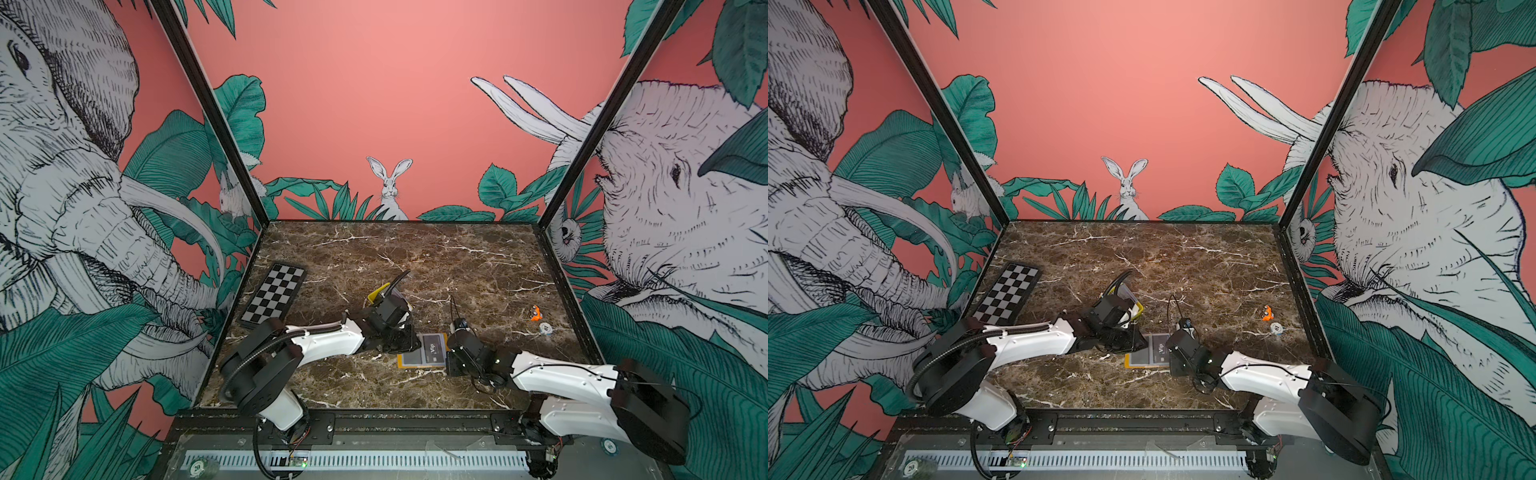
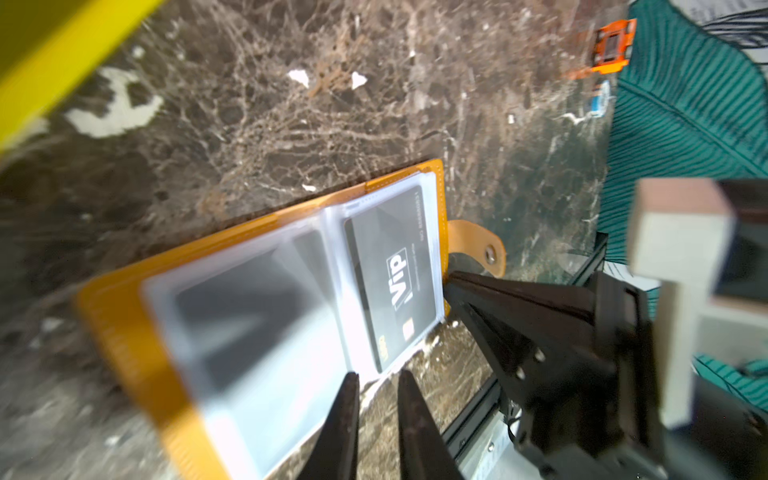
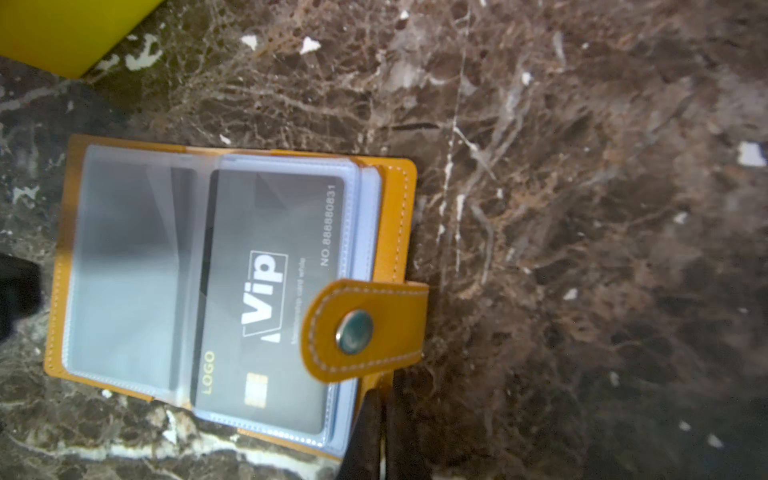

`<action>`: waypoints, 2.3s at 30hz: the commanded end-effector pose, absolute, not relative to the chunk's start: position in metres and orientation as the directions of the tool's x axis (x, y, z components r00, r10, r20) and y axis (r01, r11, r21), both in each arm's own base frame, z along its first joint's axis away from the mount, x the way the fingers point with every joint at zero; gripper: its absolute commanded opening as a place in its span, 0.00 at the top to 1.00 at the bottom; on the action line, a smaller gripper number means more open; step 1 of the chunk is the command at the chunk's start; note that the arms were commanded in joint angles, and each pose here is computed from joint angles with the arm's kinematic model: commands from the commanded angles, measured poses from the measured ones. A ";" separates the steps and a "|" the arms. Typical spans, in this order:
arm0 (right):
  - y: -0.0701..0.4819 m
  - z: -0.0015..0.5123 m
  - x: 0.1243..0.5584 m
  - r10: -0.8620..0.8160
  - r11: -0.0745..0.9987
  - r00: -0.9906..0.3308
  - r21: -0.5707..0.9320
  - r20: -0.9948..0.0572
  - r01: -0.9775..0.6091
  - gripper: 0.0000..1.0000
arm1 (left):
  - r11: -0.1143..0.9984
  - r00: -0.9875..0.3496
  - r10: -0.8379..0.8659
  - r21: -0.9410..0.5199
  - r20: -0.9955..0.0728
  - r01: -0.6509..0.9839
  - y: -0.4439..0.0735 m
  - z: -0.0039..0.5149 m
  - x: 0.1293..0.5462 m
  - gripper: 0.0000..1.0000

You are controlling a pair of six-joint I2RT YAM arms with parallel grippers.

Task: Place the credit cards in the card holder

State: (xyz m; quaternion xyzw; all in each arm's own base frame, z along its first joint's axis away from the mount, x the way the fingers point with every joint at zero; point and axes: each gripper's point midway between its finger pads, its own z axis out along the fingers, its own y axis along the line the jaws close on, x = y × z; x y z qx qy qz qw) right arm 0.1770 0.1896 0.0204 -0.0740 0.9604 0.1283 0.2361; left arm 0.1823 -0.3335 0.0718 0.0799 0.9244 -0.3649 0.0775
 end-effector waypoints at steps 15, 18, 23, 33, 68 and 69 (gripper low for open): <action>0.166 0.062 0.185 -0.094 0.974 -0.825 0.119 -0.558 -0.191 0.82 | 0.700 -0.945 0.036 -0.666 -0.326 0.257 -0.285 0.081 0.178 0.73; 0.173 0.065 0.186 -0.092 0.973 -0.838 0.130 -0.538 -0.190 0.79 | 0.683 -0.945 0.031 -0.683 -0.326 0.258 -0.284 0.076 0.174 0.70; 0.181 0.060 0.189 -0.100 0.977 -0.860 0.112 -0.500 -0.179 0.75 | 0.678 -0.941 0.011 -0.690 -0.338 0.255 -0.279 0.065 0.172 0.69; 0.194 0.060 0.199 -0.154 0.976 -0.863 0.060 -0.481 -0.207 0.73 | 0.690 -0.943 -0.009 -0.684 -0.333 0.235 -0.273 0.051 0.174 0.68; 0.185 0.062 0.209 -0.174 0.984 -0.863 -0.045 -0.475 -0.173 0.97 | 0.649 -0.967 -0.052 -0.745 -0.248 0.156 -0.276 0.035 0.179 0.58; 0.184 0.060 0.208 -0.173 0.984 -0.864 -0.046 -0.472 -0.172 0.98 | 0.647 -0.968 -0.050 -0.747 -0.246 0.156 -0.277 0.036 0.180 0.57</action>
